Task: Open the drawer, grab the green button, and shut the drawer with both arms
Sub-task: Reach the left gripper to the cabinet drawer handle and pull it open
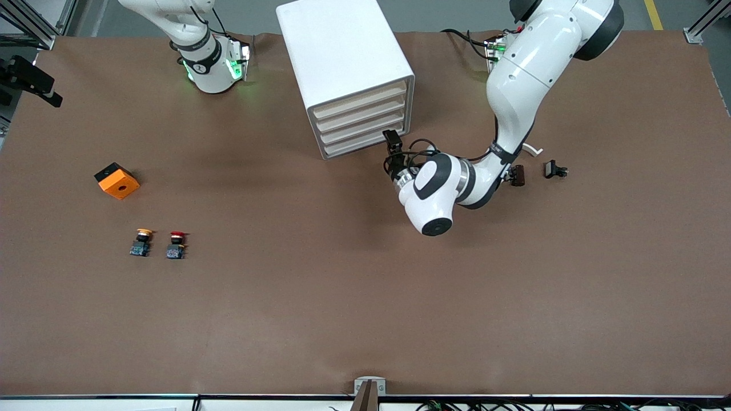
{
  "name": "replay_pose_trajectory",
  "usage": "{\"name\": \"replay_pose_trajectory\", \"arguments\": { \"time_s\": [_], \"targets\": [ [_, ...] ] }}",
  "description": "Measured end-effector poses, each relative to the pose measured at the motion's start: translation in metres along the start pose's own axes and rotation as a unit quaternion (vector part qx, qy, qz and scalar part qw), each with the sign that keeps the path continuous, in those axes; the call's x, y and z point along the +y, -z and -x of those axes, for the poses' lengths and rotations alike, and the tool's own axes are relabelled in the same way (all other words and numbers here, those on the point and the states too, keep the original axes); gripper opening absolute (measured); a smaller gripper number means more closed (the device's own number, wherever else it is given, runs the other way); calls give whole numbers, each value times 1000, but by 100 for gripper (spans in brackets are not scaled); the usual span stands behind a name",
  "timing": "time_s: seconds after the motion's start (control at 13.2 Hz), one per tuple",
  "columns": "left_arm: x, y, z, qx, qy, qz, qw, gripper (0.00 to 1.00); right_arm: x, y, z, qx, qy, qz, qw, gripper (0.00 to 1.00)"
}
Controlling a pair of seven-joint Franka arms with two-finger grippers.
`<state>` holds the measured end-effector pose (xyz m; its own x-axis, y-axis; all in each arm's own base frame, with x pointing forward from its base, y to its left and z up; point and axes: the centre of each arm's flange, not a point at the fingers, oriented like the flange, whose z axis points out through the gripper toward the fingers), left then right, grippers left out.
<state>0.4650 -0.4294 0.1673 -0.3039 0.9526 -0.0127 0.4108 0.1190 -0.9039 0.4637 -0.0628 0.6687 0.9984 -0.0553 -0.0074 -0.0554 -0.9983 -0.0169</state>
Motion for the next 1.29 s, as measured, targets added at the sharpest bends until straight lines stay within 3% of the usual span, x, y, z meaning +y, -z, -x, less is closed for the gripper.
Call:
{"name": "replay_pose_trajectory", "arguments": {
  "time_s": [0.08, 0.23, 0.61, 0.76, 0.99, 1.14, 1.29],
  "targets": [
    [5, -11, 1, 5, 4, -8, 1000, 97, 0, 2, 0, 3, 0, 0, 1000, 100],
    [9, -32, 8, 6, 6, -27, 1000, 82, 2, 5, 0, 6, -2, 0, 1000, 100],
    [-2, -72, 25, 31, 5, -38, 999, 70, 7, -9, -10, -9, -7, 0, 1000, 100],
    [-3, -76, 26, 35, 5, -39, 999, 52, 9, -41, -29, -43, -8, -2, 999, 100],
    [1, -71, 22, 30, 11, -39, 999, 16, 16, -97, -69, -88, 2, -3, 996, 100],
    [4, -62, 20, 24, 16, -36, 999, 14, 23, -111, -81, -98, 17, -1, 995, 100],
    [7, -53, 17, 19, 19, -32, 999, 14, 40, -119, -89, -92, 19, 3, 996, 100]
  ]
}}
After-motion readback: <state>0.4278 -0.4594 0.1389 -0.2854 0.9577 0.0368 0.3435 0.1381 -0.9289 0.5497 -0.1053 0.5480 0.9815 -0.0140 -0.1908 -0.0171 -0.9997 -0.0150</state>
